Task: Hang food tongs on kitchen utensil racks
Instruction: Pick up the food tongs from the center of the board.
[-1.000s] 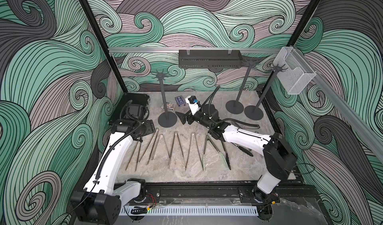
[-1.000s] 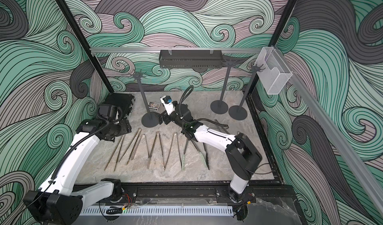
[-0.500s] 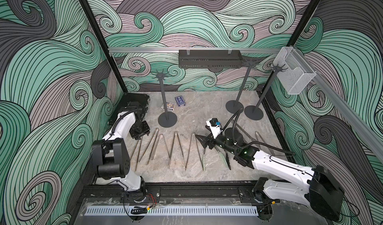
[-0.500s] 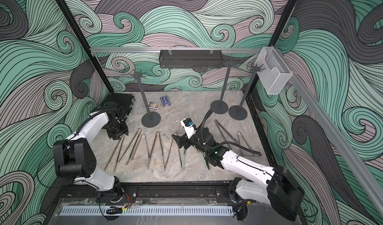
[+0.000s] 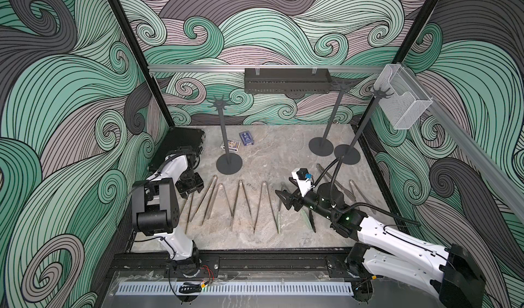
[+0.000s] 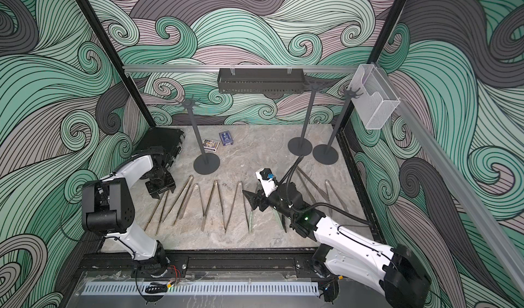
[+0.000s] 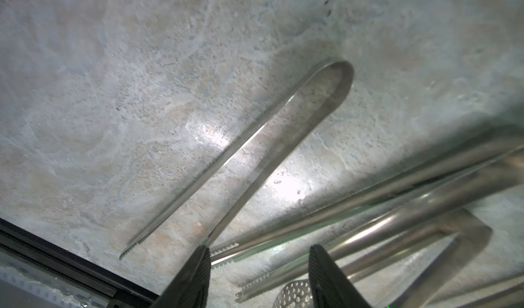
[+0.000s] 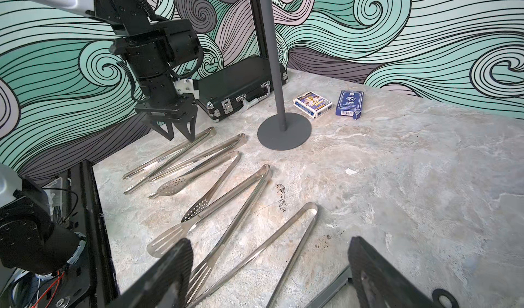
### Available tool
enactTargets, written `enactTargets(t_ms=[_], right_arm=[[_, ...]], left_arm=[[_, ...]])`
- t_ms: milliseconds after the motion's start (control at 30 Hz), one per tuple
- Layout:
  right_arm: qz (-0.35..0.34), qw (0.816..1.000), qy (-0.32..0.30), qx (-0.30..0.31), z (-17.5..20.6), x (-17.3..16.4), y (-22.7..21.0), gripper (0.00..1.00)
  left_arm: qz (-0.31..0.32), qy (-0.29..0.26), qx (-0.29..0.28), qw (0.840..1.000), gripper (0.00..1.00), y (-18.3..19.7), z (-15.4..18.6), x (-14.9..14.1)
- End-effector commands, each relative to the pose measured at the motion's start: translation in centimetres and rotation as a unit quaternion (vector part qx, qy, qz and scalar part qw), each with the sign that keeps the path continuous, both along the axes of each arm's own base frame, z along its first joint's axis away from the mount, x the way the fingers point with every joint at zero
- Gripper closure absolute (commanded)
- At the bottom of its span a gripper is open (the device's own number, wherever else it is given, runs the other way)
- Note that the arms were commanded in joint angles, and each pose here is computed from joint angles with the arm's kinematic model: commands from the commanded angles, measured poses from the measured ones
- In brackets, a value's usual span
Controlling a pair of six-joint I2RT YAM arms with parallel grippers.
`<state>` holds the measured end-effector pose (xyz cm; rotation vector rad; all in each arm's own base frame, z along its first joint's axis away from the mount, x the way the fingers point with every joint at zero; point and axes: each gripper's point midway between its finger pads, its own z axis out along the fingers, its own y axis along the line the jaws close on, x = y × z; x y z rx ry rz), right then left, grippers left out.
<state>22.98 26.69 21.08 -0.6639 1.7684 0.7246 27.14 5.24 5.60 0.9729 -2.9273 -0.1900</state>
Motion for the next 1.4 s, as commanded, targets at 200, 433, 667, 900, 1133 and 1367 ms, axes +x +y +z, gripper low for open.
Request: enactTargets(t_ms=[200, 433, 667, 900, 1133, 1367], right_arm=[[-0.007, 1.0, -0.01, 0.019, 0.8, -0.3, -0.6, 0.14], [-0.008, 1.0, -0.011, 0.017, 0.5, -0.3, -0.7, 0.14], [-0.008, 1.0, -0.01, 0.014, 0.3, -0.2, -0.6, 0.14], [-0.014, 1.0, -0.013, 0.01, 0.2, 0.0, -0.7, 0.14], [-0.016, 1.0, -0.013, 0.004, 0.0, 0.2, -0.7, 0.14], [-0.018, 1.0, -0.013, 0.002, -0.1, 0.2, -0.8, 0.14]], left_arm=[[0.006, 0.02, 0.006, 1.0, 0.5, 0.4, -3.0, -0.6], [0.0, 0.021, 0.024, 0.999, 0.5, 1.1, -3.5, -0.4], [-0.01, 0.04, 0.016, 0.999, 0.54, 0.9, -5.1, -0.7], [-0.02, 0.036, -0.001, 0.999, 0.64, -0.1, -5.8, -0.5], [-0.052, 0.024, -0.001, 0.998, 0.65, -1.8, -5.6, 0.3], [-0.069, 0.028, 0.019, 0.997, 0.74, -1.9, -5.8, 0.3]])
